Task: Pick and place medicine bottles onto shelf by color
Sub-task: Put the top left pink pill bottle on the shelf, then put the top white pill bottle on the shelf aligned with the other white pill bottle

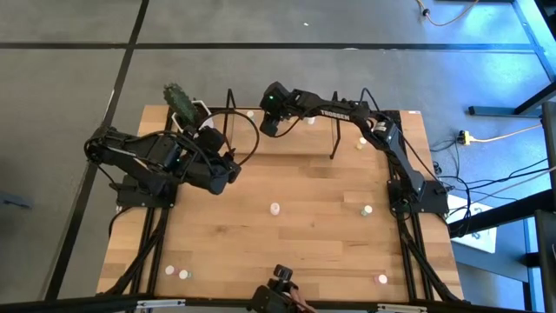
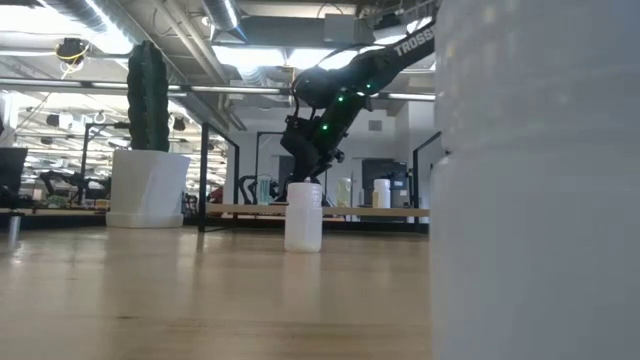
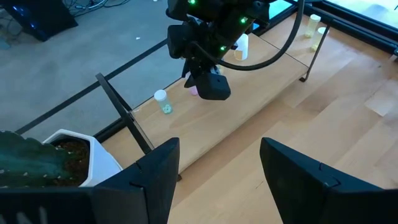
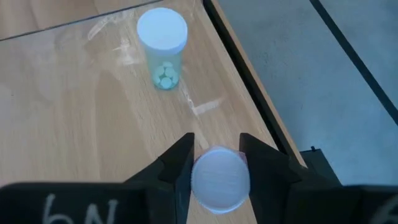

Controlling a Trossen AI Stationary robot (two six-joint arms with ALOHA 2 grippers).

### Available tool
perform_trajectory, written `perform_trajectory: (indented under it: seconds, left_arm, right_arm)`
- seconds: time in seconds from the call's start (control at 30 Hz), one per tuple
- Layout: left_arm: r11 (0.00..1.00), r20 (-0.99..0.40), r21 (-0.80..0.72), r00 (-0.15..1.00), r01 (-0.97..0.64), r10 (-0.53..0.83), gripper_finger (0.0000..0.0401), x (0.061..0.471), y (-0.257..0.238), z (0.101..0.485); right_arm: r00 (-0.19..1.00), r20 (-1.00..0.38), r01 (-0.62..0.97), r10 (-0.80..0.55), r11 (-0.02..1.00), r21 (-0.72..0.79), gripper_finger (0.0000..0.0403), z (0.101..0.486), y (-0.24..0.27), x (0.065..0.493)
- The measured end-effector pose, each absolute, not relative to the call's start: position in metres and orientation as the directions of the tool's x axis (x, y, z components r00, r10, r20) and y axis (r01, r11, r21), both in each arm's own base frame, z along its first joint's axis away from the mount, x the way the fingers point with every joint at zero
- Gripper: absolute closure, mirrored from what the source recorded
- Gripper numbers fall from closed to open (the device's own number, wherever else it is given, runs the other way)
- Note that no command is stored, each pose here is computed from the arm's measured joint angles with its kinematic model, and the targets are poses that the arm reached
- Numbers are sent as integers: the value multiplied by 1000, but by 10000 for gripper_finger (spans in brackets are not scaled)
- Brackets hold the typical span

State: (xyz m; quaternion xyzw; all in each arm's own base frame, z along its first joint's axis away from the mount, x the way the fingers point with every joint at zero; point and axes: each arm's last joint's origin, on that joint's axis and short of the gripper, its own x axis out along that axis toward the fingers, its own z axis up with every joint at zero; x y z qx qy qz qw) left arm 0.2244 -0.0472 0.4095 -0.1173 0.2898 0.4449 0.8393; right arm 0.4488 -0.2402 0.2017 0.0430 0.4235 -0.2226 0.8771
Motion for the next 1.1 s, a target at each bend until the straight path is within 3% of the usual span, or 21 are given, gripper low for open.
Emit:
perform_trajectory:
  seconds: [0.2,0.63,1.1]
  left_arm:
    - [577,-590,61,436,-815,679,183,224,-47,410]
    - [577,-591,62,436,-815,679,183,224,-47,410]
    - [582,-606,51,438,-812,665,183,224,-48,409]
  right_arm:
    - [538,-765,425,-353,898,-114,261,200,-240,449]
    - [507,-766,451,-395,879,-155,178,199,-241,448]
    - [502,-779,481,-375,870,-110,170,199,-240,446]
